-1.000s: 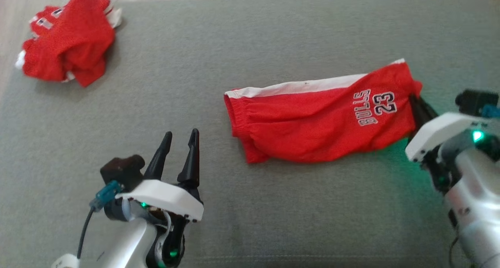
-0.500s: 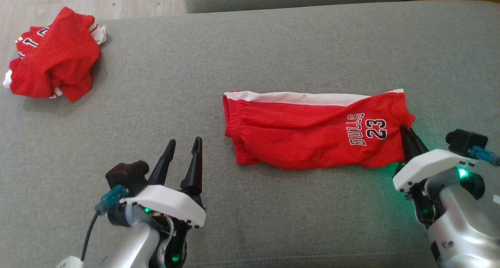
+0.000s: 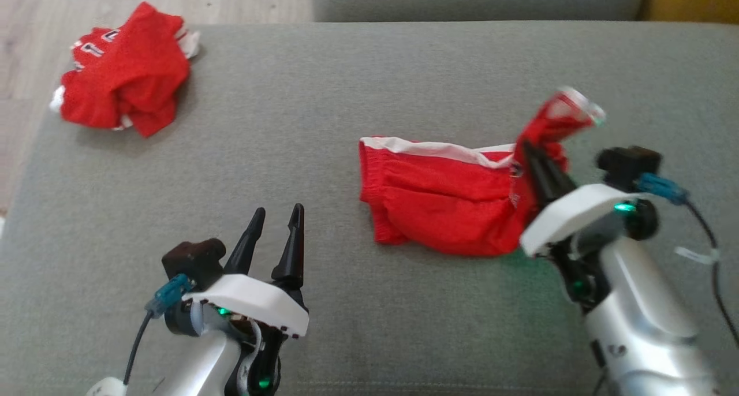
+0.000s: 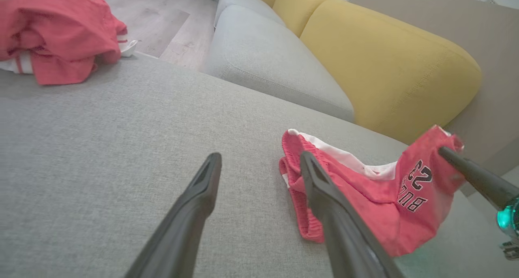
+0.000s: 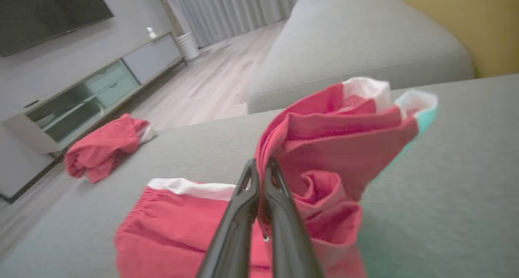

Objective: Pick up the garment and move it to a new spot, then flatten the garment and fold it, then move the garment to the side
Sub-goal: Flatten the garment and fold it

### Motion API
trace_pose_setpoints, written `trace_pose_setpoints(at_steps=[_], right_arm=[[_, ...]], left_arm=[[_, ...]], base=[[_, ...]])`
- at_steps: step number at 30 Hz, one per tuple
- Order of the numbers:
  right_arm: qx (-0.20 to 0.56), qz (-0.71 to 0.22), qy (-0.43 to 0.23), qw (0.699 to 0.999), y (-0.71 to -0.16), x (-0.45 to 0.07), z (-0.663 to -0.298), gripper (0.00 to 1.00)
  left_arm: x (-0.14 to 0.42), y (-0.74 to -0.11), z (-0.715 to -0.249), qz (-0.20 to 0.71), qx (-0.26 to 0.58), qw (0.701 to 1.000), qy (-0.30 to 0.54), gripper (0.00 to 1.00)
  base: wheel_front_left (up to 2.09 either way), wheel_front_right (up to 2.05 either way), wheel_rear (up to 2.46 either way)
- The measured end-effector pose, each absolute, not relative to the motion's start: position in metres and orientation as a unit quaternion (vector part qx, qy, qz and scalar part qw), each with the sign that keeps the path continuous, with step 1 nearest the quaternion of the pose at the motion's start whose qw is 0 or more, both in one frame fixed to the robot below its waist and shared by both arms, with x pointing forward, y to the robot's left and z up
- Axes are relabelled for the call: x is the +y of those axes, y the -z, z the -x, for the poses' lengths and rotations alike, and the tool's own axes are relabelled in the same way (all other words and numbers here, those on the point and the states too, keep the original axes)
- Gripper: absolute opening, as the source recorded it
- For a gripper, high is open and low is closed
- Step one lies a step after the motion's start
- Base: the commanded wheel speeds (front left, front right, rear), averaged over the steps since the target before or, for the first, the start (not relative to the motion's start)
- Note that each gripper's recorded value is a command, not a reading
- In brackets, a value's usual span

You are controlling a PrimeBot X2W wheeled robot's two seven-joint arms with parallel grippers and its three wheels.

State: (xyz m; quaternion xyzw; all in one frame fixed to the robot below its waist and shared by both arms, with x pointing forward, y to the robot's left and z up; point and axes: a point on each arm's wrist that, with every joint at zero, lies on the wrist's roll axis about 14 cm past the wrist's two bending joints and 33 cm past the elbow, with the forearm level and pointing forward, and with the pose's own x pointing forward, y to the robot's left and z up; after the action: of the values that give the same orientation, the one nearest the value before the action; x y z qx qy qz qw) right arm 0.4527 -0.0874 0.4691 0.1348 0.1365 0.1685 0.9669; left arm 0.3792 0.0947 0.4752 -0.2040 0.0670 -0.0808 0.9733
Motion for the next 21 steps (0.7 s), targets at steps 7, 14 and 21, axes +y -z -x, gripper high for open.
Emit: trace_pose_setpoints(at_steps=[7, 14, 21], right_arm=[[0.157, -0.126, -0.265, 0.943, -0.476, -0.015, -0.44, 0.0], [0.204, -0.108, -0.306, 0.924, -0.452, 0.018, -0.427, 0.0], [0.226, -0.101, -0.325, 0.913, -0.439, 0.033, -0.421, 0.0]], left_arm=[[0.111, -0.478, -0.373, 0.206, 0.059, 0.975, 0.055, 1.0], [0.128, -0.475, -0.366, 0.207, 0.058, 0.976, 0.029, 1.0], [0.133, -0.475, -0.363, 0.21, 0.057, 0.976, 0.021, 1.0]], base=[[0.0, 0.0, 0.0], [0.0, 0.0, 0.0], [0.0, 0.0, 0.0]])
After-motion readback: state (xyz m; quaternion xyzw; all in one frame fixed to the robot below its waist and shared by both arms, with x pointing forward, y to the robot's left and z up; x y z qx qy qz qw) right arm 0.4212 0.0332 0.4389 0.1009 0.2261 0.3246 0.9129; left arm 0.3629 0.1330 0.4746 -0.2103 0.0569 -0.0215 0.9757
